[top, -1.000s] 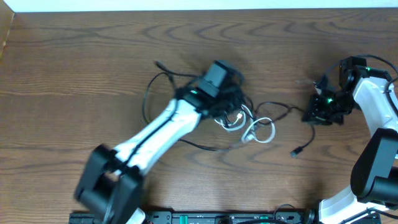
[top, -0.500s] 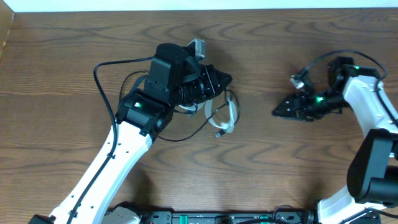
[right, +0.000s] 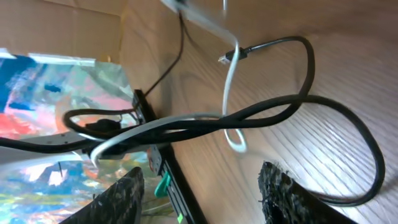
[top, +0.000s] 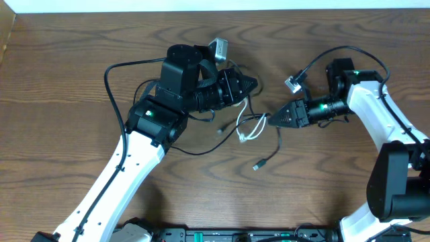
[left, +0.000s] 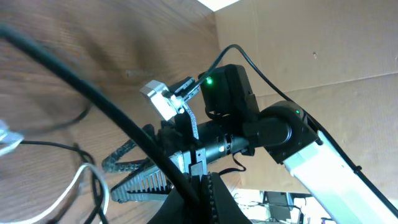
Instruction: Untangle cables
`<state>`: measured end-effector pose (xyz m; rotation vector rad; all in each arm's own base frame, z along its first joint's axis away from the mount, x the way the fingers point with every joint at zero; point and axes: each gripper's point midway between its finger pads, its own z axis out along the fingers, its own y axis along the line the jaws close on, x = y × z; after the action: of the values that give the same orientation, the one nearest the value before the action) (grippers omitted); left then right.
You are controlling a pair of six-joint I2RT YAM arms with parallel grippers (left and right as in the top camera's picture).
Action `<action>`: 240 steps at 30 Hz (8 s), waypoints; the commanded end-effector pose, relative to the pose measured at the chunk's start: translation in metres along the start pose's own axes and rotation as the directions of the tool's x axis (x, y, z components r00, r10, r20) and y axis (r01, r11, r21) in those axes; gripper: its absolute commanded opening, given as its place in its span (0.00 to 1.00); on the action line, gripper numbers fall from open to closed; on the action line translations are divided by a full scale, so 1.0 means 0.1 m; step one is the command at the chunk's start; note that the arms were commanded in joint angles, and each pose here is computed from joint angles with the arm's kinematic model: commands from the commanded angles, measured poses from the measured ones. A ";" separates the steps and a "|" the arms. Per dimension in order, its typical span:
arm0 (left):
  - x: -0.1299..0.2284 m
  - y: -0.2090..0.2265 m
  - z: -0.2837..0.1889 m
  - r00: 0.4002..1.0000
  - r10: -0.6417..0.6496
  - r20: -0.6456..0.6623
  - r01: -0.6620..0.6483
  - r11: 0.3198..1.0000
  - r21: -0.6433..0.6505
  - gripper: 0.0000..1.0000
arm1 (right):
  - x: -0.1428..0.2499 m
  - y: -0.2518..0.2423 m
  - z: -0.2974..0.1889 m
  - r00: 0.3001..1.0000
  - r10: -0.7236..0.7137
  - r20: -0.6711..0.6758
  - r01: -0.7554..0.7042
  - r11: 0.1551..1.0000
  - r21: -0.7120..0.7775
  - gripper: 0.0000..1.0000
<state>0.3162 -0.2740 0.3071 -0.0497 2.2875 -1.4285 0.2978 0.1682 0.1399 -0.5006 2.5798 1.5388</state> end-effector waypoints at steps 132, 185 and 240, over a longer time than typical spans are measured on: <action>-0.11 -0.66 -0.38 0.964 0.265 -0.035 -0.232 0.896 0.379 0.08 | -0.24 -0.28 0.90 1.000 -0.016 -0.027 0.027 0.844 0.535 0.65; -0.05 -0.20 -0.25 0.968 0.245 -0.062 -0.228 0.953 0.199 0.08 | -0.57 -1.02 1.47 0.954 -0.083 0.287 -0.126 0.761 0.636 0.51; -0.18 1.84 -1.08 0.992 0.104 0.064 -0.012 0.607 -0.795 0.08 | 0.36 -1.37 -3.49 0.598 0.022 0.801 -0.797 0.128 0.591 0.01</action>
<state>0.3286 -0.0898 0.1905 -0.3288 2.6107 -0.2192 0.3208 -0.1826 0.1554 0.9518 2.4590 -0.2267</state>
